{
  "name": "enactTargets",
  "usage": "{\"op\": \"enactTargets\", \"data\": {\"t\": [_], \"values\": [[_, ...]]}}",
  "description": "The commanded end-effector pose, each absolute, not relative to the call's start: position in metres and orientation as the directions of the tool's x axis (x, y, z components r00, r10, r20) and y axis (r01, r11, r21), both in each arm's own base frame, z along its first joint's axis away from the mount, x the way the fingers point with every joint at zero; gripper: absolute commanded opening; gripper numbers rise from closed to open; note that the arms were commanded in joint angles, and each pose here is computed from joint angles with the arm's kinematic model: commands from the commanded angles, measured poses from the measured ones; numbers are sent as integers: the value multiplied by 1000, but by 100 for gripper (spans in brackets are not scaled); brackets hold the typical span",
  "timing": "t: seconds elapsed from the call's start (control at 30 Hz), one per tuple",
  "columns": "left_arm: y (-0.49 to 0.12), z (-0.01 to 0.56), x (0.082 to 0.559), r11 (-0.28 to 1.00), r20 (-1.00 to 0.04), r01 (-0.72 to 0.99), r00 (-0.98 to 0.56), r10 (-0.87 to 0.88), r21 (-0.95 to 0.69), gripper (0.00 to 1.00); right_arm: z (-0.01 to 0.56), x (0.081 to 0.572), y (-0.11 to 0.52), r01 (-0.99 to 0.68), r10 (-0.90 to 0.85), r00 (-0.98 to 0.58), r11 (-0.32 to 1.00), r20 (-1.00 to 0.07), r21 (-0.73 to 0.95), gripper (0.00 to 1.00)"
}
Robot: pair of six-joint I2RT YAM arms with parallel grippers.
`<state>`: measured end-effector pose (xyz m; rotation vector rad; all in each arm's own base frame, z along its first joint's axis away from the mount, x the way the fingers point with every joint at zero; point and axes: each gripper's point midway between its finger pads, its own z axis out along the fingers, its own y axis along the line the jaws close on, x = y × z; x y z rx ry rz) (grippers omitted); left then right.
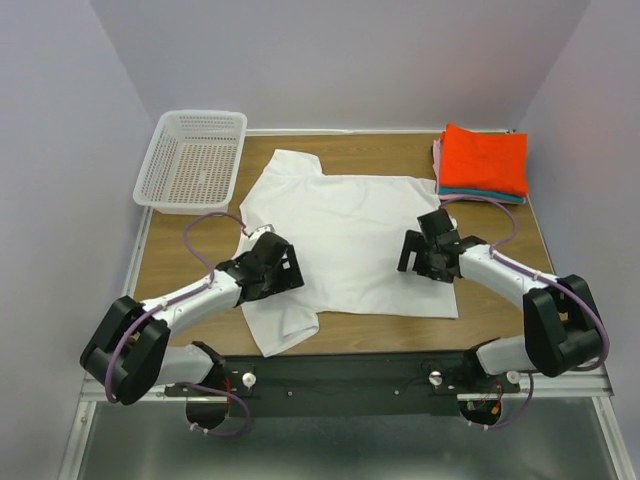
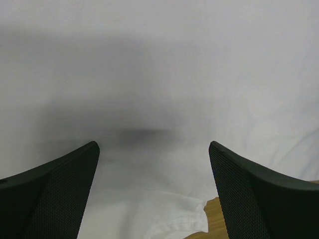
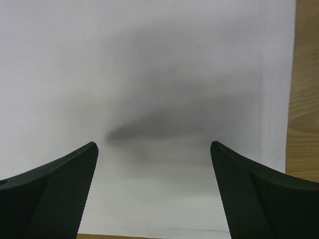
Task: Fold and stack the t-shirts
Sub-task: Flatten the tshirt out
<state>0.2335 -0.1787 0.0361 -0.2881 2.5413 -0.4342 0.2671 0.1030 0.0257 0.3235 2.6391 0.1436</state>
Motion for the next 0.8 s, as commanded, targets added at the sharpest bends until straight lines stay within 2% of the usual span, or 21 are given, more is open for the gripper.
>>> {"op": "enactTargets", "data": {"t": [0.0, 0.23, 0.33, 0.5, 0.63, 0.73, 0.77], "values": [[-132, 37, 222, 945, -495, -267, -805, -328, -192, 98, 29, 264, 90, 249, 271, -839, 962, -472, 110, 100], [-147, 56, 223, 930, -490, -232, -799, -350, -286, 98, 52, 271, 107, 187, 261, -835, 963, -484, 196, 100], [-142, 64, 214, 919, -476, -258, -794, -378, -298, 98, 71, 271, 108, 173, 274, -807, 957, -523, 234, 100], [-155, 66, 187, 901, -413, -202, -835, -363, -384, 98, 86, 268, 105, 173, 297, -770, 949, -565, 262, 100], [-165, 67, 153, 887, -343, -217, -864, -368, -407, 98, 85, 264, 106, 155, 282, -779, 952, -560, 263, 100], [-193, 62, 118, 851, -220, -247, -898, -380, -463, 98, 80, 263, 105, 158, 279, -787, 953, -550, 257, 100], [-203, 59, 99, 860, -189, -219, -922, -337, -462, 98, 78, 262, 105, 159, 277, -793, 954, -543, 253, 100]]}}
